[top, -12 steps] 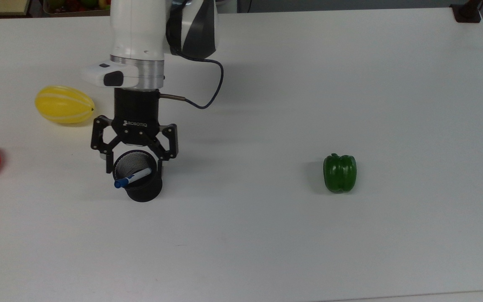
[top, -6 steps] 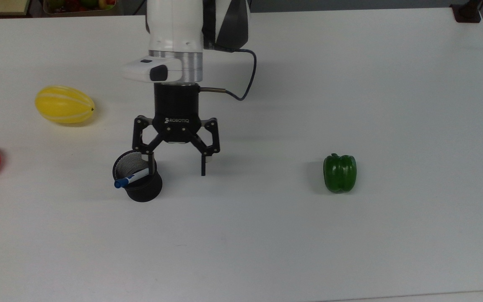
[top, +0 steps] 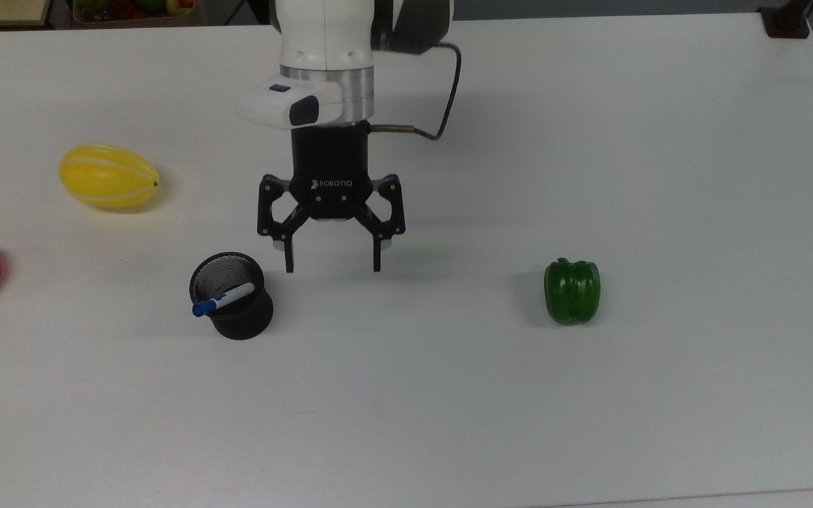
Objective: Place marker
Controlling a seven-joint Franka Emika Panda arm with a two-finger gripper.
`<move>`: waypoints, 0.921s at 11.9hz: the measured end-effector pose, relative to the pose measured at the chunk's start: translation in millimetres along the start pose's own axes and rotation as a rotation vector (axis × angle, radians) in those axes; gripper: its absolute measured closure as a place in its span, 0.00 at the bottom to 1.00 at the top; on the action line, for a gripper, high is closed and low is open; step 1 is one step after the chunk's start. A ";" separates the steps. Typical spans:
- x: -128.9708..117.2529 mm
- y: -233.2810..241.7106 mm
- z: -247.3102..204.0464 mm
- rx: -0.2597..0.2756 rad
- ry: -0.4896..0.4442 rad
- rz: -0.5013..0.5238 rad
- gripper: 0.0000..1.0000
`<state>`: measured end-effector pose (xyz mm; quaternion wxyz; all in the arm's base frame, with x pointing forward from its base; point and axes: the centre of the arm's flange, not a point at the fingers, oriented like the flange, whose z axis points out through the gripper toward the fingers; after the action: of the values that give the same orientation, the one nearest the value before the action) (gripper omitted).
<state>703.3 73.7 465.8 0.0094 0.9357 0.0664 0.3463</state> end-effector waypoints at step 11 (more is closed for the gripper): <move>-6.4 -24.4 -119.4 0.020 -0.461 -0.030 0.00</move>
<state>618.2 93.7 550.8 0.0203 0.9891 0.0799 0.1223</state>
